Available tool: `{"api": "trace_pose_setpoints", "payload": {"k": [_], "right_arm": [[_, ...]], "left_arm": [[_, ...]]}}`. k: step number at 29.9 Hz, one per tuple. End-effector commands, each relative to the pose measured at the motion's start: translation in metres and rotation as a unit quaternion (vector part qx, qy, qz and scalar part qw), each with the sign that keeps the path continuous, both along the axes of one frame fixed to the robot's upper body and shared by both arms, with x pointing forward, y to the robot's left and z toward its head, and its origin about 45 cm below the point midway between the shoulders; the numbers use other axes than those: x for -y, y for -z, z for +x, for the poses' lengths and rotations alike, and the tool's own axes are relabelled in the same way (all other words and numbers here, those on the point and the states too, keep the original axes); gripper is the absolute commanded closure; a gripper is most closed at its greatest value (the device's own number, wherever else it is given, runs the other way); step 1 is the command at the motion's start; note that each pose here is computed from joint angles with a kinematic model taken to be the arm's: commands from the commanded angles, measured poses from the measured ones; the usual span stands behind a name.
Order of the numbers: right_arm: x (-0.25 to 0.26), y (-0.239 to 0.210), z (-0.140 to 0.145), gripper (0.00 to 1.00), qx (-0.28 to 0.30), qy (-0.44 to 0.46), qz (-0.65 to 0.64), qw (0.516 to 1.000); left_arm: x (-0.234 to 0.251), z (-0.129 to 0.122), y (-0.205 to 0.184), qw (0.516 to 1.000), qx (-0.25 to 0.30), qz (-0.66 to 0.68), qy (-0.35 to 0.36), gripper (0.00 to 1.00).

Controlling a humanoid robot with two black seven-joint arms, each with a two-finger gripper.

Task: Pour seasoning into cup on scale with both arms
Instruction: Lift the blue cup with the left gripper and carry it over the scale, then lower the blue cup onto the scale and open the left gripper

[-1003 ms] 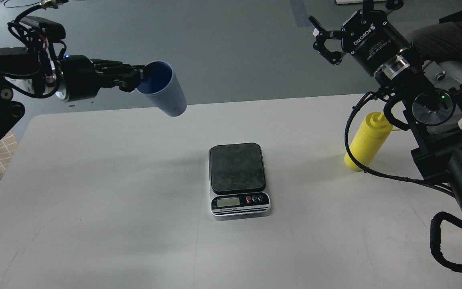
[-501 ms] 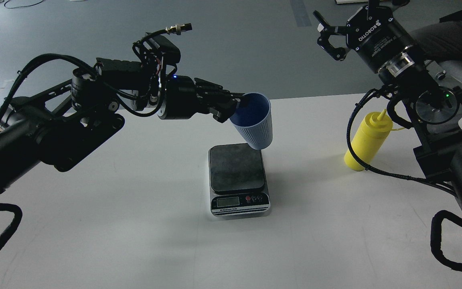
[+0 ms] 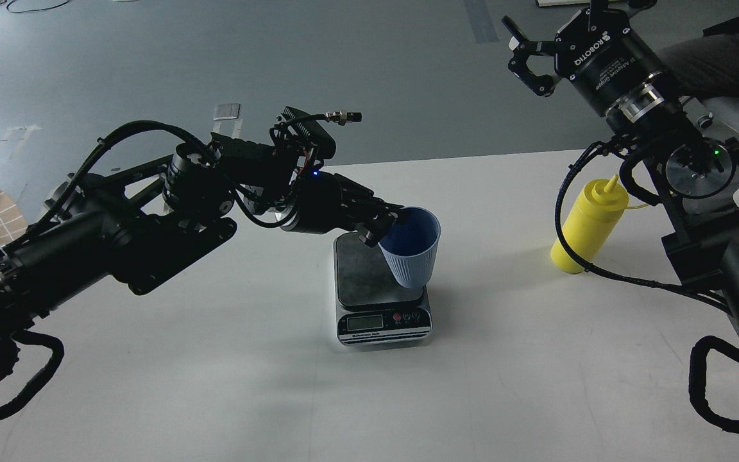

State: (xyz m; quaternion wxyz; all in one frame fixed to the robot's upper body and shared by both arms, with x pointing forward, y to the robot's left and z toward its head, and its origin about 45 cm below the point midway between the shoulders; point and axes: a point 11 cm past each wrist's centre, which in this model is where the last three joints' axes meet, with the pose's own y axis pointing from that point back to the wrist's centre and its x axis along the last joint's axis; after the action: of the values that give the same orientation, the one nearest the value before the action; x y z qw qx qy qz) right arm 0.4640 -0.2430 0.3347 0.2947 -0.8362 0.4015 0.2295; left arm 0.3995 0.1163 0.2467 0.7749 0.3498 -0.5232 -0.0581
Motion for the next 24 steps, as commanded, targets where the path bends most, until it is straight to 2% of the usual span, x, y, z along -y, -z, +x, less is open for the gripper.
{"api": "trace_pose_setpoints", "payload": {"k": [1,24], "right_arm": [[-0.001,0.000,0.000,0.00,0.000,-0.001,0.001,1.000],[-0.002,0.000,0.000,0.00,0.000,-0.001,0.002,1.000]], "left_arm": [[-0.009,0.008,0.003,1.000,-0.001,0.007,-0.017,1.00],[-0.033,0.018,0.016,0.998,0.001,0.039,-0.047,1.00]]}}
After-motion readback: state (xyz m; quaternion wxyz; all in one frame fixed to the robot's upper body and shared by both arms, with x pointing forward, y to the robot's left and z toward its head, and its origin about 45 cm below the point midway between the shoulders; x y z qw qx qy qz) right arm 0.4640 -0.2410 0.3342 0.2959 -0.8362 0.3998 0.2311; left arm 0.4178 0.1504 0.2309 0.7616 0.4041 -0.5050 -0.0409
